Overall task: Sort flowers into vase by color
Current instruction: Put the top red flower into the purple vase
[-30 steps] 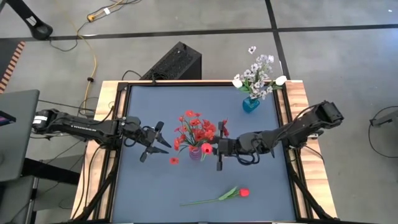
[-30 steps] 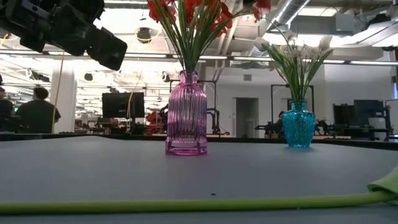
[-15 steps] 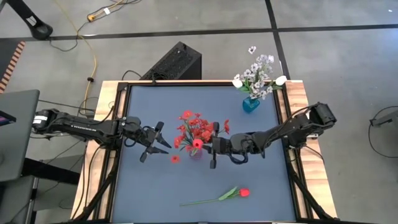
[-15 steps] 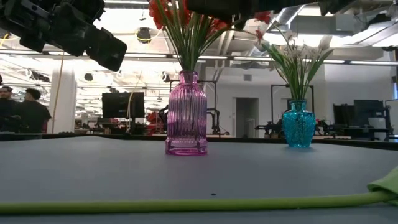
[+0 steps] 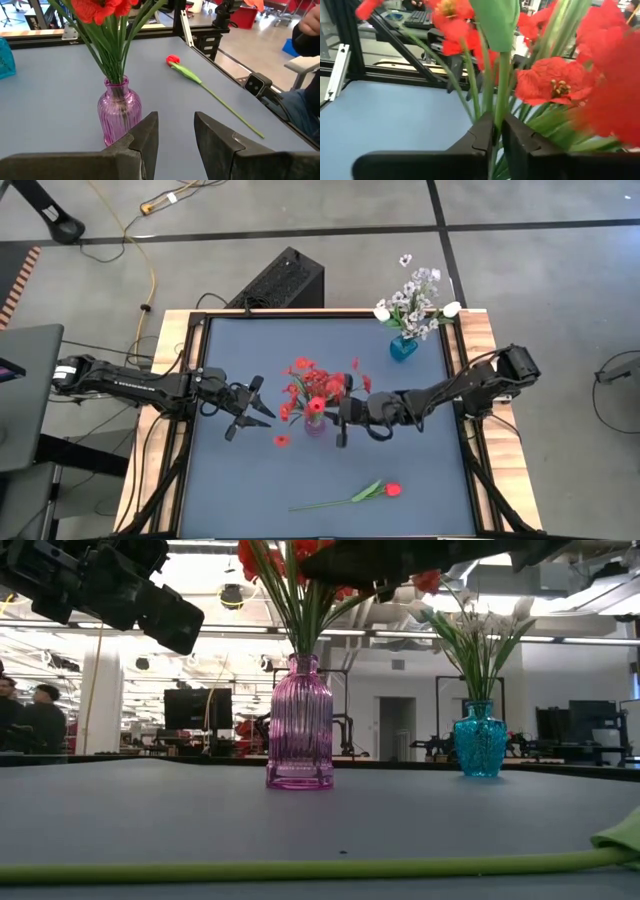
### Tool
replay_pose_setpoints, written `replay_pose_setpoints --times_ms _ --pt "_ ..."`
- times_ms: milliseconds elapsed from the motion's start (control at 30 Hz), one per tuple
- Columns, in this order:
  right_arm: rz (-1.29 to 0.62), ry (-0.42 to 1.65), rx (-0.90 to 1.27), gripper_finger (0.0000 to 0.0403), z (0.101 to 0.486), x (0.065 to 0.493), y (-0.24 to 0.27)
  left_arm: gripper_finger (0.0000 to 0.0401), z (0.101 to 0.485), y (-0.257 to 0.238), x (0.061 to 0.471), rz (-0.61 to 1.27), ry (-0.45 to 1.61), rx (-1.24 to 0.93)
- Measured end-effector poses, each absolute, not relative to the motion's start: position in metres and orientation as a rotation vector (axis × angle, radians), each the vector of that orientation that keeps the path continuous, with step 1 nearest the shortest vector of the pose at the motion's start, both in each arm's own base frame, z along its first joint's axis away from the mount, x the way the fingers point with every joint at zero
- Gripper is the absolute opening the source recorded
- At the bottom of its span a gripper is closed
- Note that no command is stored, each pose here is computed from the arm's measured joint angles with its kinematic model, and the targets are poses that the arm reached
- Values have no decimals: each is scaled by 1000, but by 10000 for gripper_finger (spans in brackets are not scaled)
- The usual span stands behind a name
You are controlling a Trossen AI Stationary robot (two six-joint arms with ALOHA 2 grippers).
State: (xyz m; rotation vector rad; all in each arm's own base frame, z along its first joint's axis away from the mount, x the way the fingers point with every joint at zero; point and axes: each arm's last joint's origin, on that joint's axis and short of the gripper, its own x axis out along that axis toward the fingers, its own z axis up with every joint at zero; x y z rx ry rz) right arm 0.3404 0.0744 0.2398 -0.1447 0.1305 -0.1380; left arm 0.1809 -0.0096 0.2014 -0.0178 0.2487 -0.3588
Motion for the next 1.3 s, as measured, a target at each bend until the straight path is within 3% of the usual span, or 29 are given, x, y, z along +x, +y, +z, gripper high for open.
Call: replay_pose_setpoints --times_ms 267,533,800,1300 --pt "-150 129 -45 164 246 344 74 113 201 -10 181 -373 251 -30" --pt "-151 314 -57 267 265 353 76 113 201 -10 181 -381 250 -29" --pt "-128 586 -8 282 286 351 74 113 202 -11 180 -421 249 -35" --pt "-50 664 -22 282 307 347 79 113 201 -11 180 -419 254 -52"
